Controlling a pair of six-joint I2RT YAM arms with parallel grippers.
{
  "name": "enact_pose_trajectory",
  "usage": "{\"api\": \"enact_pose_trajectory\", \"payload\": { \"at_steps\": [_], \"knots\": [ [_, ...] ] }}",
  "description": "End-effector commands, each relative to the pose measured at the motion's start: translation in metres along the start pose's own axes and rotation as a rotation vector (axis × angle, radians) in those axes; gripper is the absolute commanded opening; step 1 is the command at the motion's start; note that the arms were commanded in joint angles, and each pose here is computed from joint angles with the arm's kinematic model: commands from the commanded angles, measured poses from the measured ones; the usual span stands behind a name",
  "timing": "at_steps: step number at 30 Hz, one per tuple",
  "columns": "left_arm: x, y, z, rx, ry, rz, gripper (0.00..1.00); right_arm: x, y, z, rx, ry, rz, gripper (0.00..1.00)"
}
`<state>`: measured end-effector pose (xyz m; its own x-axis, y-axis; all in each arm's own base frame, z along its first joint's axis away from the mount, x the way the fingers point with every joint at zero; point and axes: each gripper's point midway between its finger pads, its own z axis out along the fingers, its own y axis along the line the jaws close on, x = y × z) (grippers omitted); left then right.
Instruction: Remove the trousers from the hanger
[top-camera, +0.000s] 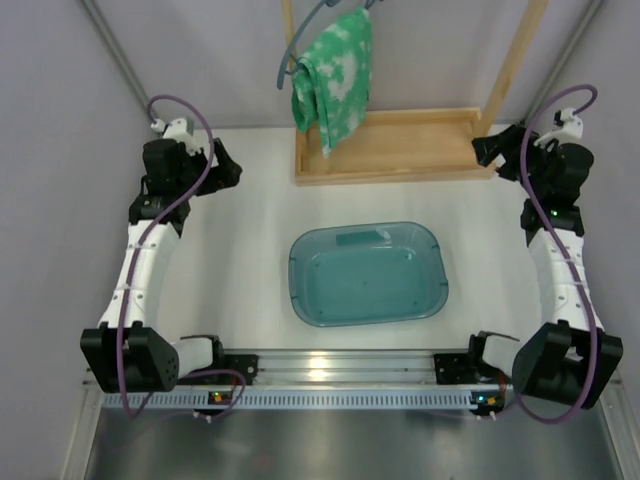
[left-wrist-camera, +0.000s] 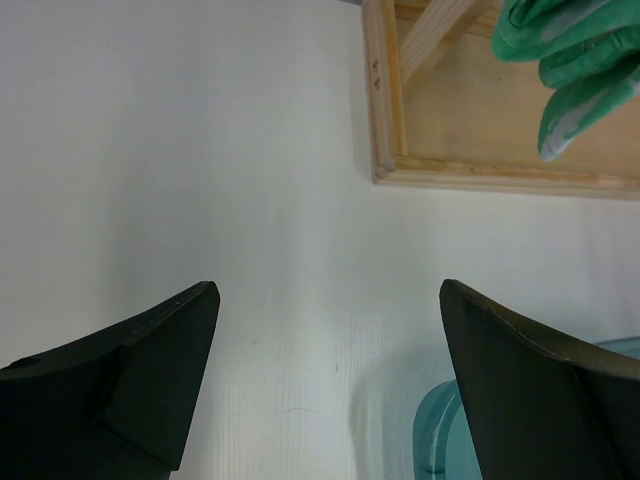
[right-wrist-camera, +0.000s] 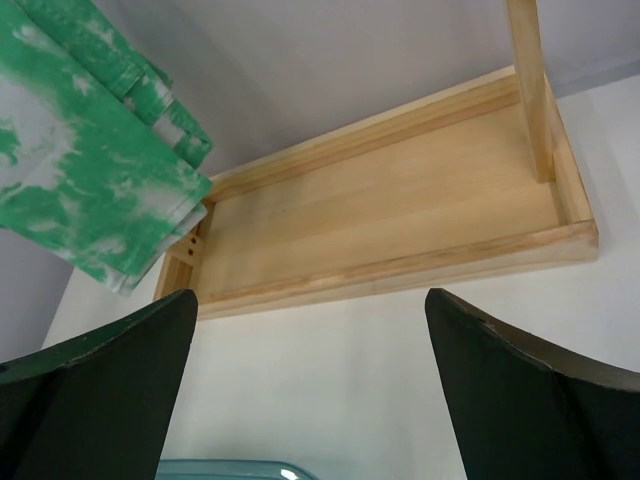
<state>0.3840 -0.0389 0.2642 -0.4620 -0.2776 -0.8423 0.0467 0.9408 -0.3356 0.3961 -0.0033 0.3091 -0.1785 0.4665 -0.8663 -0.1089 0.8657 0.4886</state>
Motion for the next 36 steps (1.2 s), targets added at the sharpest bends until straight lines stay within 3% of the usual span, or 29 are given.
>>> {"api": "enact_pose_trajectory", "payload": {
  "at_steps": [1,9,11,15,19,20,21,25,27,36],
  "knots": [
    [-0.018,0.01,-0.016,-0.081,-0.086,-0.017,0.98,-0.016,0.01,0.006,-0.036,-0.038,-0.034,0.99],
    [-0.042,0.009,-0.035,-0.118,-0.139,0.018,0.98,-0.001,0.008,0.01,-0.024,-0.001,-0.061,0.99],
    [-0.059,-0.007,-0.043,-0.06,-0.166,0.044,0.98,0.002,0.009,0.009,-0.029,0.005,-0.084,0.99],
    [-0.107,-0.043,-0.061,0.074,-0.252,0.097,0.98,0.001,0.012,0.01,-0.043,-0.003,-0.106,0.99],
    [-0.186,-0.105,-0.09,0.293,-0.381,0.164,0.97,0.003,0.019,0.012,-0.079,0.013,-0.116,0.99],
    [-0.187,-0.115,-0.073,0.355,-0.342,0.165,0.96,0.005,0.019,0.012,-0.078,0.019,-0.117,0.99],
    [-0.21,-0.13,-0.087,0.396,-0.396,0.187,0.96,0.006,0.02,0.011,-0.081,0.02,-0.127,1.0],
    [-0.224,-0.155,-0.052,0.457,-0.39,0.241,0.95,0.01,0.023,0.006,-0.087,0.021,-0.128,1.0],
    [-0.234,-0.173,-0.058,0.534,-0.403,0.248,0.94,0.012,0.025,0.002,-0.093,0.021,-0.133,1.0],
    [-0.219,-0.227,0.002,0.581,-0.397,0.311,0.85,0.015,0.036,-0.009,-0.125,0.015,-0.138,1.0]
  ]
}}
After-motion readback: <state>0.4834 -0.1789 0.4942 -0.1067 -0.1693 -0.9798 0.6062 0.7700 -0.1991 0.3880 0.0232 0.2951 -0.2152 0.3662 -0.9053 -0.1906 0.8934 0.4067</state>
